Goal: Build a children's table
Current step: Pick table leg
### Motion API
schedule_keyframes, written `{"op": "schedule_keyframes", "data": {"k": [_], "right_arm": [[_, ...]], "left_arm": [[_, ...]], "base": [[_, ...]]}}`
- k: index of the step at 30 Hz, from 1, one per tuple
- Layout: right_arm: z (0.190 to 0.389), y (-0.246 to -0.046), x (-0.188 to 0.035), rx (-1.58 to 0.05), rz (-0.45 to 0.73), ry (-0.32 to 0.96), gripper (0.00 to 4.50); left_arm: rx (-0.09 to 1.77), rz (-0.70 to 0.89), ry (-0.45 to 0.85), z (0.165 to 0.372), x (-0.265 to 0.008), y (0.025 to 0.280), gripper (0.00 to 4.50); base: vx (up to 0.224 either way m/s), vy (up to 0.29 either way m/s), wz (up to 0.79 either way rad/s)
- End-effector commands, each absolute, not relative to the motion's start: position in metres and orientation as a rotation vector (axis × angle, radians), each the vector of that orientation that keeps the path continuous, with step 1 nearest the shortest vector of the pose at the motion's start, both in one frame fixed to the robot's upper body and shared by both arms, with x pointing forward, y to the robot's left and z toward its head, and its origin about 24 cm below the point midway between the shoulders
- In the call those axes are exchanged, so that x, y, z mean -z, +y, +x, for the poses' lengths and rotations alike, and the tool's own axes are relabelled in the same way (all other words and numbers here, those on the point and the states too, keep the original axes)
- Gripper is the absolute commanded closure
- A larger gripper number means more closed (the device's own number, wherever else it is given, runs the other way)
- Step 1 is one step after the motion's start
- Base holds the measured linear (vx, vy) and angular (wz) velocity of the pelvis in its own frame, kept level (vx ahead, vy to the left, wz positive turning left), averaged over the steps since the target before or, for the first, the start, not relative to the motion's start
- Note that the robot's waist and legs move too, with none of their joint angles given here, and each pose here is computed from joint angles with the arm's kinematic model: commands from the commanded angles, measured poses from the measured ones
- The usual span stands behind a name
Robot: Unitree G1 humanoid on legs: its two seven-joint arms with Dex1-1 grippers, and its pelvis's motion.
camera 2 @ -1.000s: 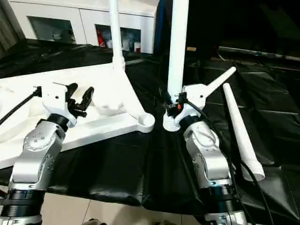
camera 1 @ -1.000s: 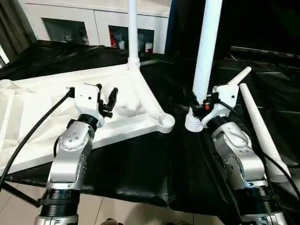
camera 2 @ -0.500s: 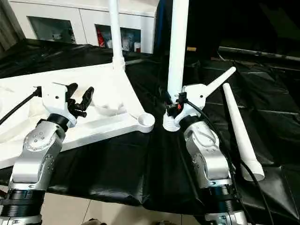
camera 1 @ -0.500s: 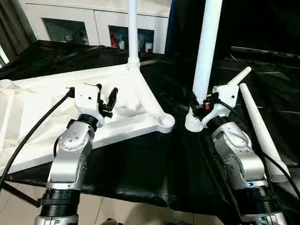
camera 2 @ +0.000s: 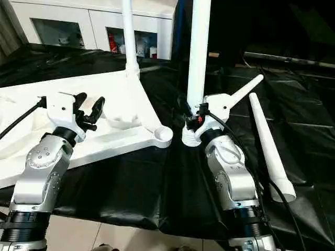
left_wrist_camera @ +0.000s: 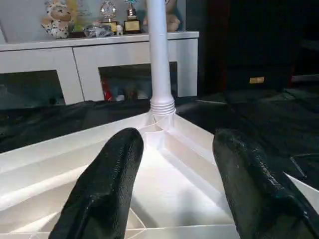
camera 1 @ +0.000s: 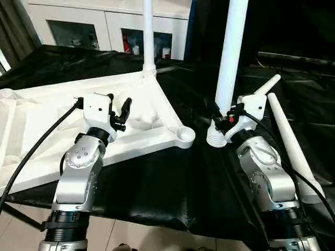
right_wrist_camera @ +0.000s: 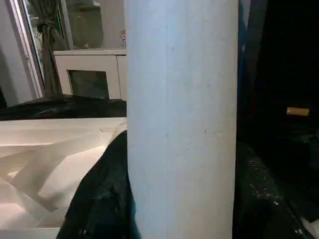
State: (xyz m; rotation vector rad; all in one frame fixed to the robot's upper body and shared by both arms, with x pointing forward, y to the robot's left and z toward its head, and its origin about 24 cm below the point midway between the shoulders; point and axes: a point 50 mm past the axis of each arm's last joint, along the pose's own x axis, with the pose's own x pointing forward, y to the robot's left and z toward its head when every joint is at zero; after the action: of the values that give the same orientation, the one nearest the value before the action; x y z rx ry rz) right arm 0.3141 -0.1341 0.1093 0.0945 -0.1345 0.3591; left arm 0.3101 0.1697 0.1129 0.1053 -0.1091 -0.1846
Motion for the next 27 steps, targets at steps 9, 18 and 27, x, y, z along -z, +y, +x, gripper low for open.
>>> {"op": "schedule_keyframes", "data": {"k": [9,18,27], "right_arm": [[0.3147,-0.1351,-0.1144,-0.359,0.087,-0.151,2.66],[0.3147,-0.1351,-0.1144,-0.359,0.087,-0.151,2.66],[0.3147,-0.1351,-0.1144,-0.359,0.087,-0.151,2.66]], "left_arm": [[0.183,0.108,-0.119,0.3094,-0.1161,0.1688,1.8],[0.183,0.108,-0.119,0.3094,-0.1161,0.1688,1.8],[0.183,0.108,-0.119,0.3094,-0.1161,0.1688,1.8]], "base": [[0.0,0.0,0.0],[0.0,0.0,0.0],[0.0,0.0,0.0]]}}
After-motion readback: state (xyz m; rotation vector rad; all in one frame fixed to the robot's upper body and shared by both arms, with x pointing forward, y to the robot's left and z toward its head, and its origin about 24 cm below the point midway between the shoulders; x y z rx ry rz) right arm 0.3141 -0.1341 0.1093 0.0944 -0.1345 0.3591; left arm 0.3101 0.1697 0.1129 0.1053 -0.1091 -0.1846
